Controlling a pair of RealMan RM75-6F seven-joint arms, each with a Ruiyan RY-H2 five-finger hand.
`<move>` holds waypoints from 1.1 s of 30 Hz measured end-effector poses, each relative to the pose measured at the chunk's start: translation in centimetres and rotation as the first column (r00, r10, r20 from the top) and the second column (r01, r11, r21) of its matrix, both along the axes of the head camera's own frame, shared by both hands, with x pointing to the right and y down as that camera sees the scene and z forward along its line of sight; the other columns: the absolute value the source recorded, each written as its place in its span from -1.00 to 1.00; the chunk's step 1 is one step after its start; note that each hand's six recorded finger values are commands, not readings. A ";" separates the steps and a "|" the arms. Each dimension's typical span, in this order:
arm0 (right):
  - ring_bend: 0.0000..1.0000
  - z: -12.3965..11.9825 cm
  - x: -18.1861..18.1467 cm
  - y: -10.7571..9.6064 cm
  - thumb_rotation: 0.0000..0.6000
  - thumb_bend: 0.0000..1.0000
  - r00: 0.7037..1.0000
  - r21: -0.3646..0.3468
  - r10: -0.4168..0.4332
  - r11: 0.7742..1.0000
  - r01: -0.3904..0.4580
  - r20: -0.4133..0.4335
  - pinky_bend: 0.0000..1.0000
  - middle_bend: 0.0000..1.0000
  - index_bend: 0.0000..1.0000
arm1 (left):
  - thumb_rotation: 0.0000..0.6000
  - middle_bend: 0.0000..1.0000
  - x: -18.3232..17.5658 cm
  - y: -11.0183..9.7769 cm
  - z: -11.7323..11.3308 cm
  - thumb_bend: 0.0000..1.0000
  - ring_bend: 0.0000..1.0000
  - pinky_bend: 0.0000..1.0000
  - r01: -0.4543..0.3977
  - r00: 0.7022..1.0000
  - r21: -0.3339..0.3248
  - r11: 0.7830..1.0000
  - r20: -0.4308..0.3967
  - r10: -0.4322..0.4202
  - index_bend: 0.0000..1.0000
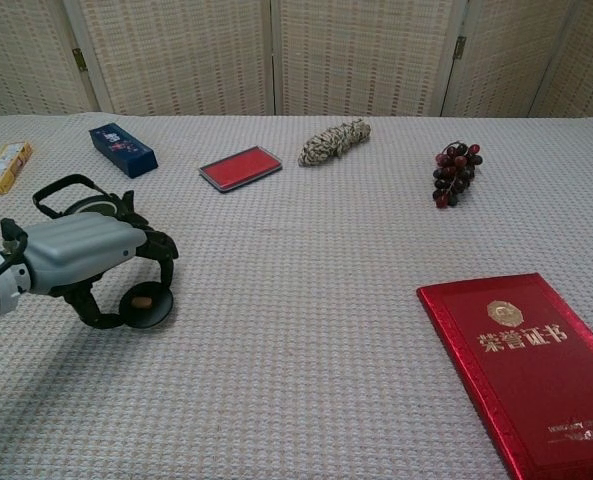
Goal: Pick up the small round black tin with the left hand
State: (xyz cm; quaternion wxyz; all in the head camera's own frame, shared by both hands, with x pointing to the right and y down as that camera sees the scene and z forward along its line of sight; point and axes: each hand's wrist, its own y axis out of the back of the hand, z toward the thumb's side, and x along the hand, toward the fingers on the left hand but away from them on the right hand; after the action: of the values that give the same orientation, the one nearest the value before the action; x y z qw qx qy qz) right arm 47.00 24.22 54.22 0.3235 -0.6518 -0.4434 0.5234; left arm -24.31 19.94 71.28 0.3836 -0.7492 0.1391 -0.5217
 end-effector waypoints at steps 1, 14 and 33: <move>-0.65 0.0 0.0 0.0 1.00 -0.85 1.000 0.000 0.000 1.000 0.000 0.000 -1.00 -0.82 -0.74 | 1.00 -0.74 0.0 -0.1 -0.2 -0.51 -0.77 -0.92 0.006 1.000 -0.001 1.000 -0.006 -0.006 -0.21; -0.65 -0.1 0.2 0.2 1.00 -0.85 1.000 0.005 0.005 1.000 -0.005 0.002 -1.00 -0.82 -0.74 | 1.00 -0.74 -1.7 -2.9 -2.3 -0.50 -0.77 -0.92 0.121 0.991 -0.020 0.992 -0.057 -0.122 -0.20; -0.65 -0.2 0.4 0.6 1.00 -0.85 1.000 0.008 0.013 1.000 -0.013 0.000 -1.00 -0.82 -0.74 | 1.00 -0.94 -5.5 -9.0 -2.6 -0.50 -1.00 -1.00 0.283 0.959 0.092 0.955 -0.001 -0.284 -0.12</move>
State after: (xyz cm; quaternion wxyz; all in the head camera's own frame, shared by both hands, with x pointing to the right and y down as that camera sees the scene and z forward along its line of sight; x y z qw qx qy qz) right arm 47.45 24.79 54.02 0.3227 -0.6474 -0.4497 0.5239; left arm -29.85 10.95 68.65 0.3394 -0.7001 0.2666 -0.5689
